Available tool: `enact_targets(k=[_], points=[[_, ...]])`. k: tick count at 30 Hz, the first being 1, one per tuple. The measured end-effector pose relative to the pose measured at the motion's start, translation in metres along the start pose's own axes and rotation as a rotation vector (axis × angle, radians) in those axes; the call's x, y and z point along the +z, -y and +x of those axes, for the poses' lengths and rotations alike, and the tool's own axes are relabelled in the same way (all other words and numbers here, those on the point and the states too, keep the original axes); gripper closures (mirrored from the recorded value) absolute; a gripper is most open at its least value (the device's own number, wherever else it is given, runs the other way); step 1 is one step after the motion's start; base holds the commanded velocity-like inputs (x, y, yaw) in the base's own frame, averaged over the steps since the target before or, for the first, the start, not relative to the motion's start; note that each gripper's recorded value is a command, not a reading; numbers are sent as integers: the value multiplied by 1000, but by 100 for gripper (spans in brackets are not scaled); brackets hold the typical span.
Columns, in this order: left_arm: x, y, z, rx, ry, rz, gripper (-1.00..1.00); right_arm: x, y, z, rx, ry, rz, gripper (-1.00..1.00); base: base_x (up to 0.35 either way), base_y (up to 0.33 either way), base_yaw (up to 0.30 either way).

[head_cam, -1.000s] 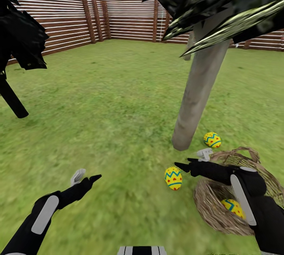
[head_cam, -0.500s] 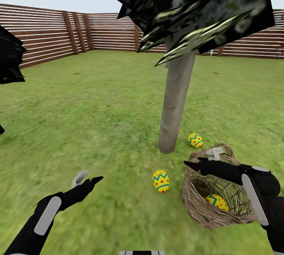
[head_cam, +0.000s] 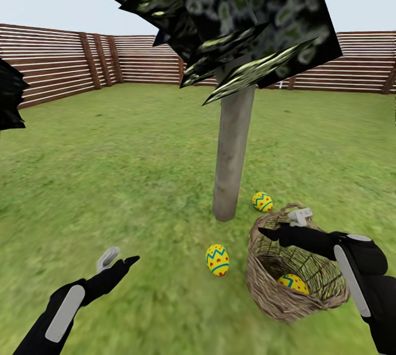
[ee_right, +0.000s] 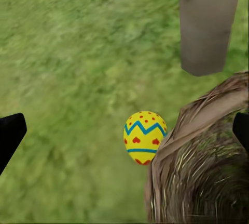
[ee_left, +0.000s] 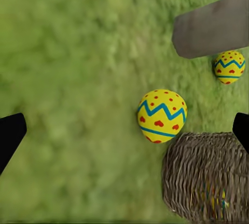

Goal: Take the three Easter eggs out of the wicker basket on the lawn in the garden, then place them on the lawn next to a single tree (choose any tree) so that all three eggs are next to the same tree and none are left in the basket.

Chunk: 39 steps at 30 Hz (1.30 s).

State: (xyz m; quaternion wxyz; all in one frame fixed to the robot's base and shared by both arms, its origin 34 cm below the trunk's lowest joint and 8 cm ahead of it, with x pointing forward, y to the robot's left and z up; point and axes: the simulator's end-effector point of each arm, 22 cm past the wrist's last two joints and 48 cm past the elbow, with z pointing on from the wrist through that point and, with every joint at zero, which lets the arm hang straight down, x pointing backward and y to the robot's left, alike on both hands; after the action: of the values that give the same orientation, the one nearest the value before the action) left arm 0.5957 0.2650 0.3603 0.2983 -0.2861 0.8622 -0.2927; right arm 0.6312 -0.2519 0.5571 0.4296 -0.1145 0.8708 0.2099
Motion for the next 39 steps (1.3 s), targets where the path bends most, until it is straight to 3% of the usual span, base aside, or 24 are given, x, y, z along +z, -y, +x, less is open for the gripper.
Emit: enact_targets(k=[6, 9, 21, 33, 39], points=[[-6, 0, 4, -4, 4, 0, -100, -7, 33, -5, -18, 4, 176, -100, 2, 0, -3], [-8, -5, 8, -9, 0, -2, -100, -8, 39, -5, -18, 4, 205, -100, 25, 0, 41], [-9, -11, 19, -6, -17, -6, -100, -7, 48, -5, -15, 1, 242, -100, -11, -189, 231], [-9, -15, 19, -7, -17, -16, -100, -10, 57, -2, -6, -5, 276, -100, -182, -284, 210], [-9, -16, 19, -9, -19, -18, -100, -9, 58, 11, 17, -54, 280, -100, -216, -269, 24]])
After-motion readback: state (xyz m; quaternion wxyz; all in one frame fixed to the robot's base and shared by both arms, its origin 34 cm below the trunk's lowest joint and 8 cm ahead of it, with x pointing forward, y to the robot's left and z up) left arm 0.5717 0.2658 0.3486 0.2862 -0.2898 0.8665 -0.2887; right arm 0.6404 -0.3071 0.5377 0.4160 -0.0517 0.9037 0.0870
